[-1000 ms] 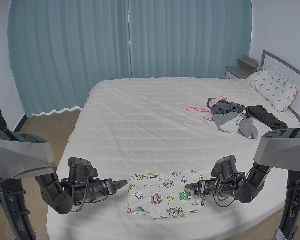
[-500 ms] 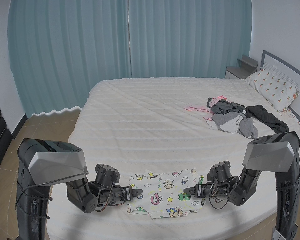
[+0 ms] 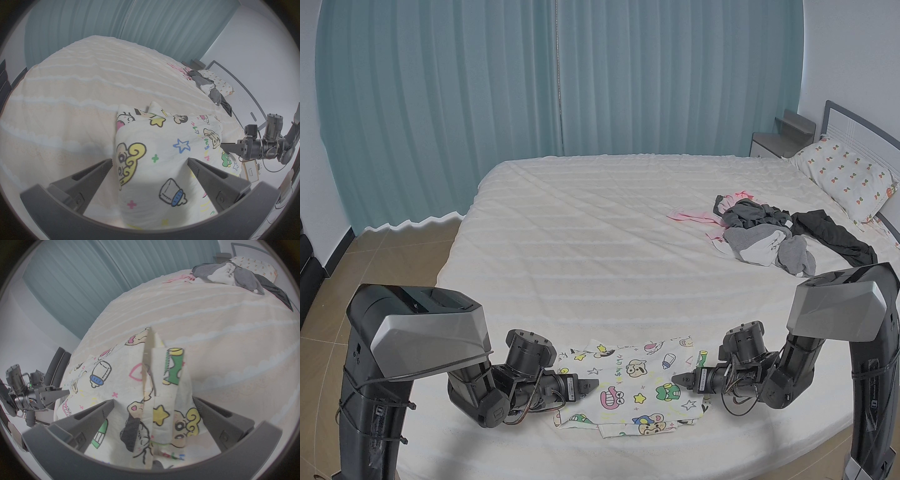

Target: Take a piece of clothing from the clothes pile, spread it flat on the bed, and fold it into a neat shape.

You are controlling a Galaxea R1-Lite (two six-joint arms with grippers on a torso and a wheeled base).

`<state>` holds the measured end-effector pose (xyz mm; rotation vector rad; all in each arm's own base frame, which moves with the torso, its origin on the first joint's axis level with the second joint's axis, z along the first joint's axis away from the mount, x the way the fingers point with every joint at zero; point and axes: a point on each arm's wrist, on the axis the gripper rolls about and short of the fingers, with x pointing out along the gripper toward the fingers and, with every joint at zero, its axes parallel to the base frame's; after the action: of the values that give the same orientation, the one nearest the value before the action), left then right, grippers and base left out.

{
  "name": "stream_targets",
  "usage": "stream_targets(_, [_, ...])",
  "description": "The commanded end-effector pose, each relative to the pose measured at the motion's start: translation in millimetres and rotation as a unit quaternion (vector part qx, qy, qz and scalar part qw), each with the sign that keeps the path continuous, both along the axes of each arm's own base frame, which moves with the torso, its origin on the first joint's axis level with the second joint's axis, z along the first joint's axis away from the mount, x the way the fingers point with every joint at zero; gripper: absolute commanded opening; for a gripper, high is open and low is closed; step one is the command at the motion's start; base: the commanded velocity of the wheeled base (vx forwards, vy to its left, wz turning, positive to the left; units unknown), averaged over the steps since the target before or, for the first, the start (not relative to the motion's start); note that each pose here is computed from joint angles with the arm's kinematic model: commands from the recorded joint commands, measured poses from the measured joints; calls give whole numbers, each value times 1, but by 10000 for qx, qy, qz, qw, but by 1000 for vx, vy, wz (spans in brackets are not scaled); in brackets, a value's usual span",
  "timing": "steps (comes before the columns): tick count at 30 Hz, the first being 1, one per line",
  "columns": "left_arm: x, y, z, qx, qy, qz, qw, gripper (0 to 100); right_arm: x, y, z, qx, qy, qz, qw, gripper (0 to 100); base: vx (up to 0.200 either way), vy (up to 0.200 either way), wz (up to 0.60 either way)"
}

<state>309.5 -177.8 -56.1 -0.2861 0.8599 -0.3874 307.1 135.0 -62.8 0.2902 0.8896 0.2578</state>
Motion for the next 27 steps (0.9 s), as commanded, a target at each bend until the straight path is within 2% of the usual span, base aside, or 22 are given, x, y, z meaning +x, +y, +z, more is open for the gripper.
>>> stream_targets(1, [-2, -7, 1, -18, -22, -99, 9999, 100, 2, 14, -14, 13, 30, 169, 9999, 100, 0, 0, 0])
stream_targets(7, [-1, -8, 1, -26, -35, -96, 9999, 100, 4, 19, -13, 59, 9, 244, 9997, 100, 0, 0, 0])
stream_targets(8, [-1, -8, 1, -38, -34, -86, 9999, 0, 3, 19, -13, 53, 23, 251, 9997, 100, 0, 0, 0])
stream_targets(9, [-1, -9, 1, -38, -34, -93, 9999, 0, 4, 19, -13, 53, 23, 251, 9997, 0, 0, 0, 0])
stream_targets(17, [-4, -8, 1, -26, -24, -95, 9999, 0, 3, 20, -12, 183, -24, 326, 9993, 0, 0, 0, 0])
stream_targets(23, [-12, -10, 2, 68, -8, -101, 9999, 0, 2, 20, -4, 705, -145, 286, 9970, 0, 0, 0, 0])
stream_targets(27, [-14, -9, 12, 112, -141, 28, 9998, 0, -3, 18, 2, 878, -248, 377, 9951, 0, 0, 0, 0])
